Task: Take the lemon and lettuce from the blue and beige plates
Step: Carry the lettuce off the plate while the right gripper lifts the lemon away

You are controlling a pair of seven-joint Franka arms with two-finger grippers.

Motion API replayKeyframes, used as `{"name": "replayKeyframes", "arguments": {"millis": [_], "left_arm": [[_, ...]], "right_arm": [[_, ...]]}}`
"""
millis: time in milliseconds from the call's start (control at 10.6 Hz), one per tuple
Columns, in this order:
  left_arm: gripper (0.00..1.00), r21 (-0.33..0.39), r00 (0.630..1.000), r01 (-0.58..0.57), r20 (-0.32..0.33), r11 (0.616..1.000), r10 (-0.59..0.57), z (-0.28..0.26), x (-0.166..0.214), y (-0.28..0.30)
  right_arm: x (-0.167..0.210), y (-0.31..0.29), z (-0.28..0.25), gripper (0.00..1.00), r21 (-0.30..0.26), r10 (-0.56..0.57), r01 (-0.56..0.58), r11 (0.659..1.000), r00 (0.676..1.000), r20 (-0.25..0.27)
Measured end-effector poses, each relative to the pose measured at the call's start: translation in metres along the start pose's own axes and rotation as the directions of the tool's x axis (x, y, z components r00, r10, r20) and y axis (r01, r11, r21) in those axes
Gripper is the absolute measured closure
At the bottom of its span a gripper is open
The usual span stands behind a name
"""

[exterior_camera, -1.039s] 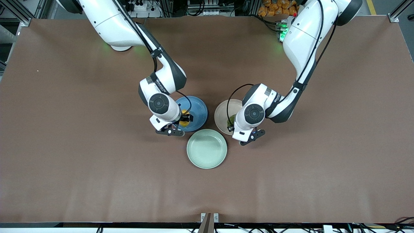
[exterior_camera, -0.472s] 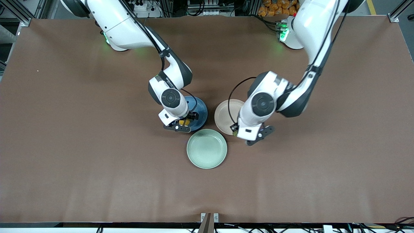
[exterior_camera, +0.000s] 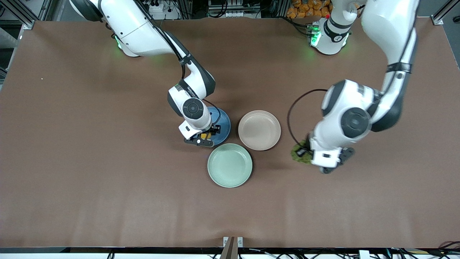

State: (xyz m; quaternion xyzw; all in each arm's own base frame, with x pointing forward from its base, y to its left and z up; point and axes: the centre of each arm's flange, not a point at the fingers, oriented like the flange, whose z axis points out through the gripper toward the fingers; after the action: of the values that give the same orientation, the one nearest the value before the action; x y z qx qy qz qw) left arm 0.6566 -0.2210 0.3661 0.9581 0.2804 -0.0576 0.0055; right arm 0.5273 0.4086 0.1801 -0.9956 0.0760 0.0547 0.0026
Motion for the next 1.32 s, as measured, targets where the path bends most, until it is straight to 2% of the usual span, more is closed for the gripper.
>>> {"name": "replayKeyframes", "arguments": {"millis": [283,472,567,756,1134,1228,1323], "left_arm": [[0.98,0.033,0.996,-0.074,0.058,0.997,0.072,0.027,0.056,-0.058],[0.98,0.042,0.989,-0.110,0.108,0.993,0.105,0.058,0.088,-0.092],[0.91,0.044,0.986,-0.117,0.125,0.992,0.111,0.069,0.097,-0.102],[0.64,0.045,0.984,-0.123,0.135,0.991,0.116,0.077,0.099,-0.103],[0.08,0.025,0.988,-0.142,0.065,0.990,0.140,0.031,0.095,-0.094],[0.00,0.044,0.987,-0.162,0.024,0.986,0.161,0.007,0.091,-0.094],[0.00,0.057,0.984,-0.178,-0.011,0.982,0.179,-0.017,0.083,-0.093]], "right_arm": [[0.001,0.000,-0.003,0.41,-0.005,0.001,-0.001,1.000,1.000,0.004],[0.005,0.006,-0.022,0.41,-0.030,-0.010,0.010,0.999,1.000,0.027],[0.010,0.015,-0.039,0.41,-0.044,-0.033,0.035,0.998,0.999,0.043],[0.028,0.044,-0.075,0.41,-0.055,-0.091,0.095,0.994,0.994,0.068],[0.077,0.116,-0.103,0.41,-0.057,-0.248,0.250,0.967,0.968,0.050],[0.090,0.145,-0.106,0.41,-0.063,-0.283,0.286,0.956,0.958,0.053],[0.101,0.176,-0.109,0.41,-0.069,-0.306,0.309,0.948,0.950,0.057]]}}
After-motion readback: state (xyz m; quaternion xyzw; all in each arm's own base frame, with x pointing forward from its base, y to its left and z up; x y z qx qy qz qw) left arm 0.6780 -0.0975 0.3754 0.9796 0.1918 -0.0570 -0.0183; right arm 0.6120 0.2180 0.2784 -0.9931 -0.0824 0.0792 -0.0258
